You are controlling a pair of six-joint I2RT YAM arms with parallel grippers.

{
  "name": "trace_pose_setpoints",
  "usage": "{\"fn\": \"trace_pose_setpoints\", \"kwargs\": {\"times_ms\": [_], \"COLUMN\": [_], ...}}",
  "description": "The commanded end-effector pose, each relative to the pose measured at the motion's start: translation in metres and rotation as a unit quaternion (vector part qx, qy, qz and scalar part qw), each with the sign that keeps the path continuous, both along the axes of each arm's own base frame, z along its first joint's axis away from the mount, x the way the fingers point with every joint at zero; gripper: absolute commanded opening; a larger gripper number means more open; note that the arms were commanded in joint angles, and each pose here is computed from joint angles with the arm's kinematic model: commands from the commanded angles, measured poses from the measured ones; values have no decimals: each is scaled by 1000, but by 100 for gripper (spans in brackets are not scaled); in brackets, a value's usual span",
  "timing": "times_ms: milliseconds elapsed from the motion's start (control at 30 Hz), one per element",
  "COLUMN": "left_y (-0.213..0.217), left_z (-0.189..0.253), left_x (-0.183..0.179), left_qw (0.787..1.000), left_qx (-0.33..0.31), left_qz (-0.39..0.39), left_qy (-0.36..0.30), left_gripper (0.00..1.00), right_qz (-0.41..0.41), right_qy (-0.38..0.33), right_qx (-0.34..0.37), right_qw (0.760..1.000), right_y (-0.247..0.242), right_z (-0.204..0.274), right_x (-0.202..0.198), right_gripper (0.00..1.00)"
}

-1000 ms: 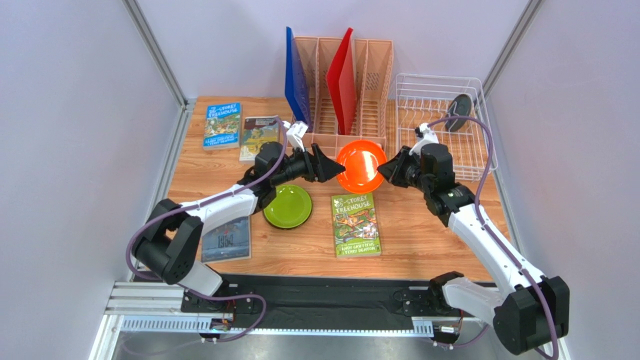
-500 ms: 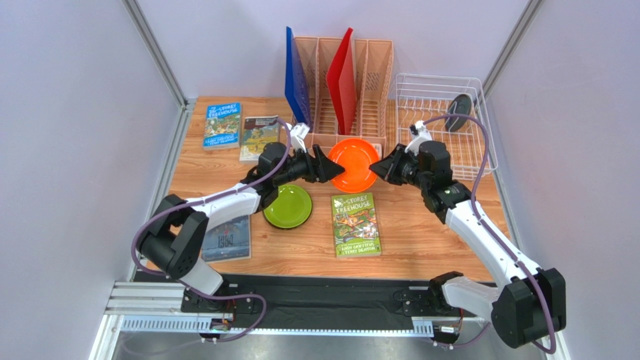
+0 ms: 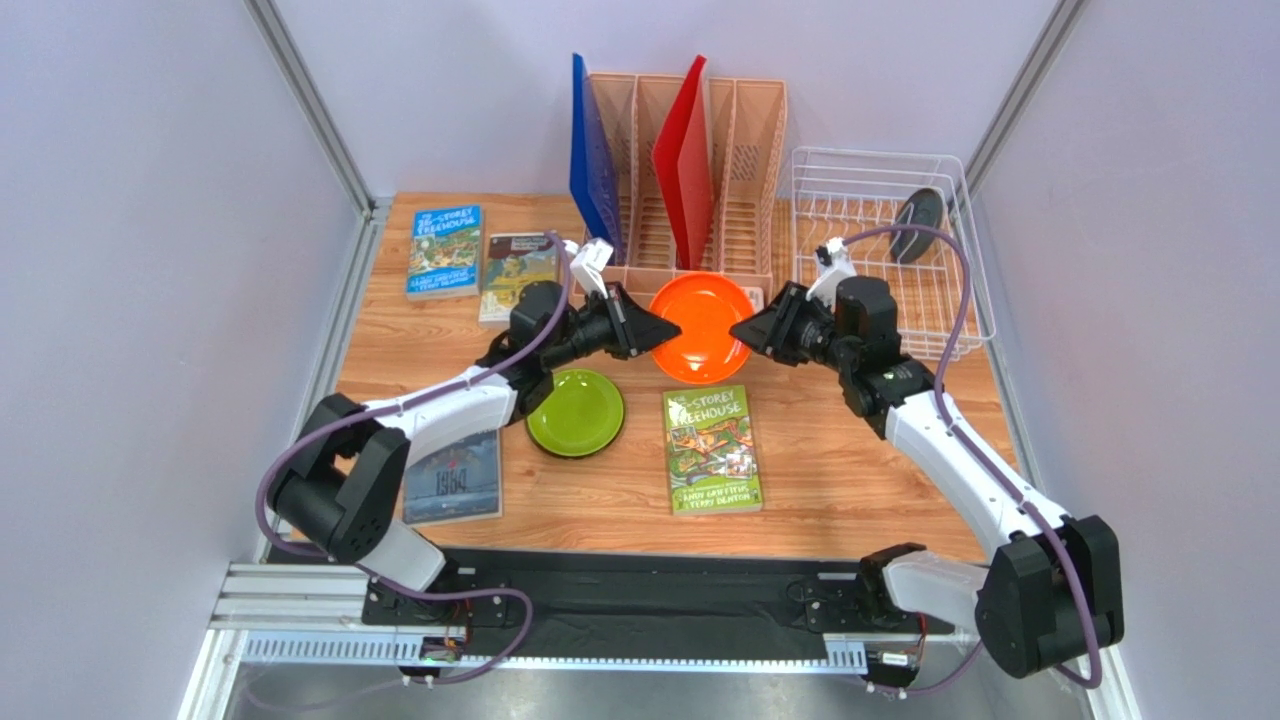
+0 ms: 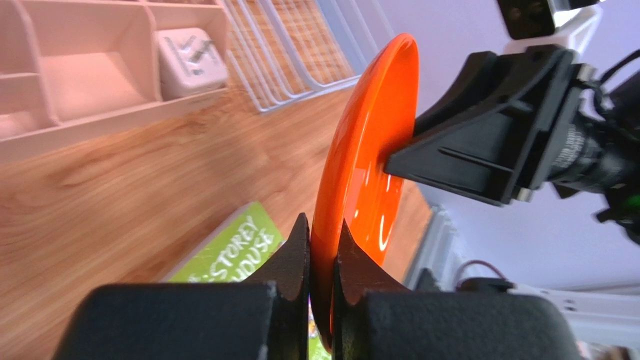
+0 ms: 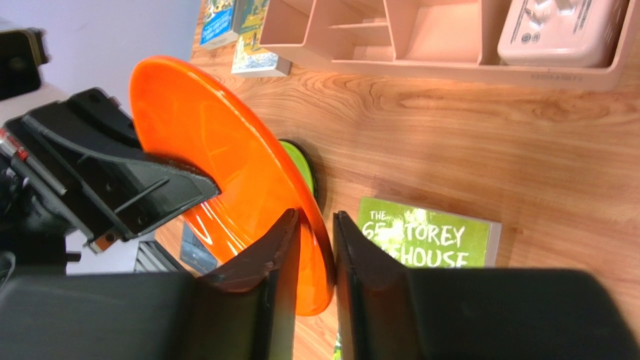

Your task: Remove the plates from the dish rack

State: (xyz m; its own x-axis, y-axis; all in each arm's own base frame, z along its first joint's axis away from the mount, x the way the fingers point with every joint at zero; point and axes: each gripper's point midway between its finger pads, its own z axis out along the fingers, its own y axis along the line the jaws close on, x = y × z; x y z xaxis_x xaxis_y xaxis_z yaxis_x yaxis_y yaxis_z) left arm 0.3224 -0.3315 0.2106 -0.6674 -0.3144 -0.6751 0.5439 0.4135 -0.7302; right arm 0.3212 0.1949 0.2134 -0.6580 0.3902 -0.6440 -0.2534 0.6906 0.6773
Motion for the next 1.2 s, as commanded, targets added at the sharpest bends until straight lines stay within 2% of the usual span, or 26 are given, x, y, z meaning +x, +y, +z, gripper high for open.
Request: {"fn": "trace_pose_setpoints", "kwargs": {"times_ms": [0, 100, 233, 300, 367, 400, 533, 833, 967, 1067, 1133, 1167], "left_y": [25, 48, 80, 102, 121, 130, 156, 181, 183, 183, 184, 183], "left_z": [-28, -38, -45, -67, -68, -83, -89, -108, -116, -125, -132, -133], "left_x": [9, 10, 4, -3, -8, -17, -30, -46, -49, -52, -53, -53], "left_qw": [993, 984, 970, 956, 947, 943, 931, 916, 914, 915, 913, 914], "left_qx": [97, 136, 182, 217, 219, 229, 238, 250, 252, 249, 252, 251], "left_qz": [66, 111, 163, 195, 234, 241, 273, 308, 309, 309, 309, 308], "left_qy": [-28, -21, -12, 15, 22, 31, 40, 61, 71, 79, 84, 83], "left_gripper": [0, 0, 0, 0, 0, 0, 0, 0, 0, 11, 25, 29], "right_qz": [21, -1, -36, -63, -81, -87, -112, -165, -231, -276, -299, -315], "right_qy": [-20, -17, -19, -22, -27, -34, -42, -34, -27, -9, 1, 10], "right_qx": [30, 8, -44, -80, -113, -121, -148, -184, -227, -270, -289, -299], "right_qw": [999, 1000, 998, 995, 990, 988, 982, 968, 946, 923, 910, 901], "right_y": [17, 9, -9, -24, -38, -42, -63, -101, -138, -167, -183, -193], "right_z": [25, 22, 17, 17, 16, 22, 29, 29, 33, 28, 28, 25], "right_x": [1, 6, 12, 16, 18, 20, 27, 41, 59, 72, 87, 90], "right_gripper": [48, 60, 62, 62, 63, 63, 64, 66, 71, 73, 73, 73]}}
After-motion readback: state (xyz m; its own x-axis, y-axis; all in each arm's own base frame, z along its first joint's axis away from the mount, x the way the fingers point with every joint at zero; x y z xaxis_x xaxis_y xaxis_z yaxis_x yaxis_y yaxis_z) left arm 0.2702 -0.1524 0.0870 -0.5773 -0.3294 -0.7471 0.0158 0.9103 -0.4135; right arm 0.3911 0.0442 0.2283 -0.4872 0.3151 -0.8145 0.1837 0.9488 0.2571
